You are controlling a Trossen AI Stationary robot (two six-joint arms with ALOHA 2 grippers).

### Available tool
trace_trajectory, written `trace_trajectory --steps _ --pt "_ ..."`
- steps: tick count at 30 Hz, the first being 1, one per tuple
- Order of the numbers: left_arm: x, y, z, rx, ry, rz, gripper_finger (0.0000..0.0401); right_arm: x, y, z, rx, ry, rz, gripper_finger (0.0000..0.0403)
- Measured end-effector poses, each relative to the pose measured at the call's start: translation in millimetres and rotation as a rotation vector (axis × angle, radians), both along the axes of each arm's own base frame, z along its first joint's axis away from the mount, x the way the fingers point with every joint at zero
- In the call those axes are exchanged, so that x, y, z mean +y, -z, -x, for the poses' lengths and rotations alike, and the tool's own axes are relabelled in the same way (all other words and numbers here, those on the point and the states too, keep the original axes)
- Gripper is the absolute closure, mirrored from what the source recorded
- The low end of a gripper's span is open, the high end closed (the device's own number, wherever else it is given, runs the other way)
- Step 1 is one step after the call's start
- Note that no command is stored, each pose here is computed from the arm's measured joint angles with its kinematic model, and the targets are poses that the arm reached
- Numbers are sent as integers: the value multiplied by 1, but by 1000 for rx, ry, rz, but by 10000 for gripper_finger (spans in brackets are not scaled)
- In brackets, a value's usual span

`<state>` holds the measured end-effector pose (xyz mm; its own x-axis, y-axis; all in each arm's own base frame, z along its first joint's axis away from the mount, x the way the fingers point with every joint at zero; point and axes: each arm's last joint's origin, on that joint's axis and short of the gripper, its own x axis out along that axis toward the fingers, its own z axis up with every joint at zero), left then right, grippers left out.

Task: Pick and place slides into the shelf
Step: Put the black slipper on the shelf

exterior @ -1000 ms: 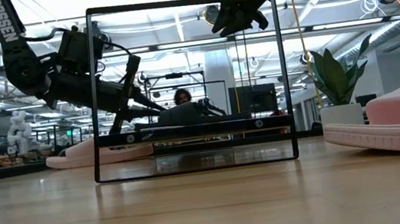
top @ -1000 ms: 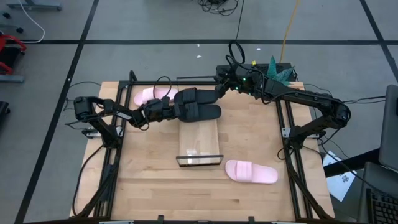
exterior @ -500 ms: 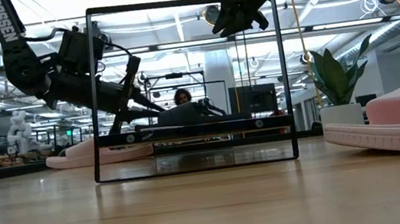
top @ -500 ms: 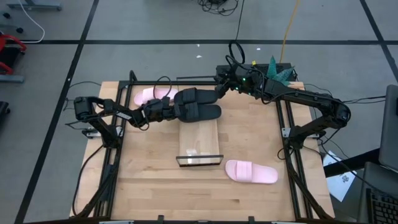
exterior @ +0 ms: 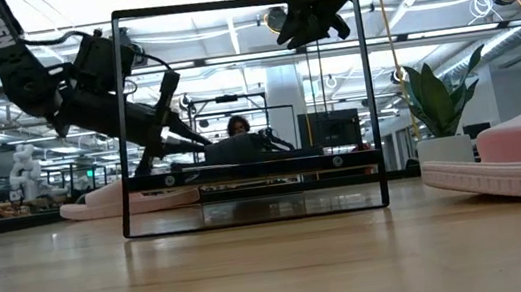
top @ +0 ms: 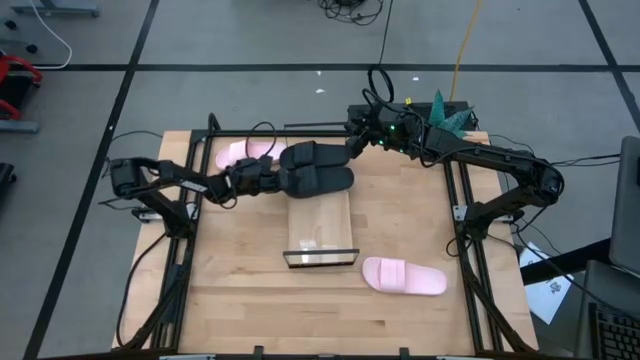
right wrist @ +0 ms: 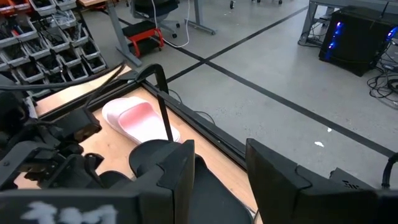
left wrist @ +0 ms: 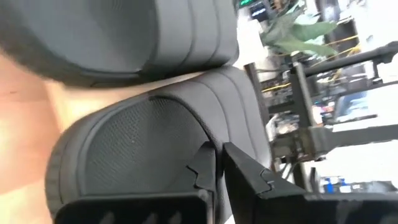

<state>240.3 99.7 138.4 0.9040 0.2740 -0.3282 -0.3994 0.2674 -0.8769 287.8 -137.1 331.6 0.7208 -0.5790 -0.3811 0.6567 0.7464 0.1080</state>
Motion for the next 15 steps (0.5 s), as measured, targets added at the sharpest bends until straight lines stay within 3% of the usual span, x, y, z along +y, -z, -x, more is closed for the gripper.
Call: trace_trajectory --steps 10,15 --pt "-4 -16 15 99 -72 -55 322 0 -1 0 -14 -1 6 268" --pt "-5 -13 14 116 -69 -42 314 0 -1 0 -16 0 3 268"
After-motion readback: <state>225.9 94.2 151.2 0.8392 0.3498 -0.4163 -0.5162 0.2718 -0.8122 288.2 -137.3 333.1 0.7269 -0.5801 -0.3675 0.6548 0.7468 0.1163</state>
